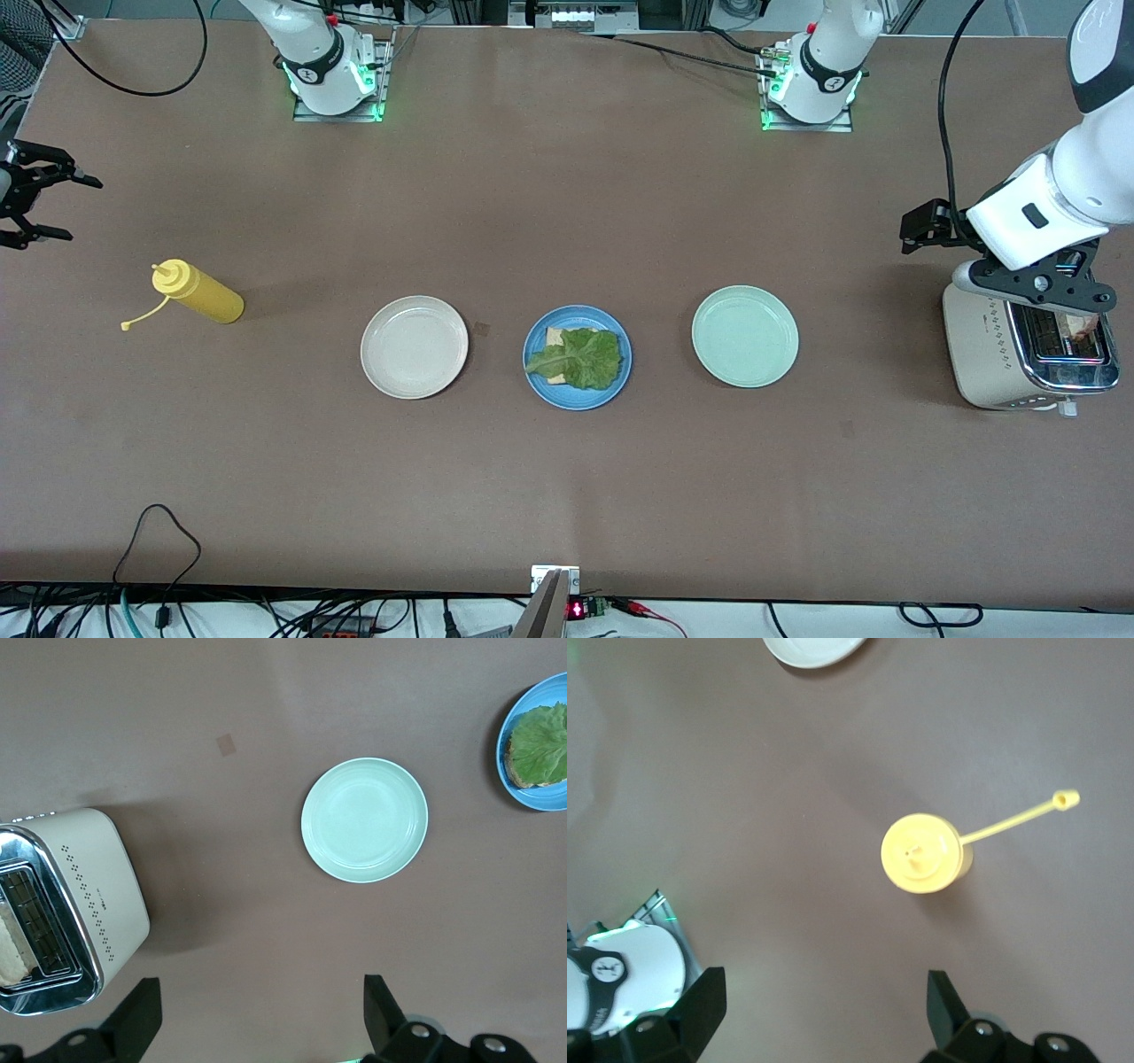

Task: Make sandwich in blue plate with both arms
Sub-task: 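Move the right gripper to the yellow mustard bottle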

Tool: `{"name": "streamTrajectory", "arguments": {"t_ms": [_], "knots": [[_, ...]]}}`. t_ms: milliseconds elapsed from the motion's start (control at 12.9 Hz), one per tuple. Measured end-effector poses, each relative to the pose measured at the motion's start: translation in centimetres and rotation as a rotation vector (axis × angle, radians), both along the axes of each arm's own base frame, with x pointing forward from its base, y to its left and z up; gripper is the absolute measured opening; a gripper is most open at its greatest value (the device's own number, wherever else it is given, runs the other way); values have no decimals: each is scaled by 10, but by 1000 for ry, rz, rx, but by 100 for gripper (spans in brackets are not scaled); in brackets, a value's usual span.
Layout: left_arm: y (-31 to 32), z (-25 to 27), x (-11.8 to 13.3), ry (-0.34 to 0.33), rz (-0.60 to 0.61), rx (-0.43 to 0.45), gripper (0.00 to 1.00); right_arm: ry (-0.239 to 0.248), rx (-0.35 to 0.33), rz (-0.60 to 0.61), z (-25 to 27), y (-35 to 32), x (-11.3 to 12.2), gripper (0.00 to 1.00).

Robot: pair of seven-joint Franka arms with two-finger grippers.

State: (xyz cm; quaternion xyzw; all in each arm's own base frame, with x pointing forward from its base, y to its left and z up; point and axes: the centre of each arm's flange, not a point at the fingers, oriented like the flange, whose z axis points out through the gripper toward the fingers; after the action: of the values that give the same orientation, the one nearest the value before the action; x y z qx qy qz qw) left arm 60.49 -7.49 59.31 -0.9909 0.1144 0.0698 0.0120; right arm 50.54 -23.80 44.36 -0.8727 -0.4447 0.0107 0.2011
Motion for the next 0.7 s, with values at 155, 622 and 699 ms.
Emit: {"name": "streamTrajectory", "arguments": {"t_ms": [155, 622, 699], "knots": [[0, 0, 0, 0, 0, 0, 100, -70, 81, 79, -28, -19, 0, 100], [-1, 0, 0, 0, -1, -3, 100, -303, 327, 268, -97, -67, -12, 100], [-1, 0, 0, 0, -1, -3, 100, -345, 362, 287, -109, -72, -13, 100]]}}
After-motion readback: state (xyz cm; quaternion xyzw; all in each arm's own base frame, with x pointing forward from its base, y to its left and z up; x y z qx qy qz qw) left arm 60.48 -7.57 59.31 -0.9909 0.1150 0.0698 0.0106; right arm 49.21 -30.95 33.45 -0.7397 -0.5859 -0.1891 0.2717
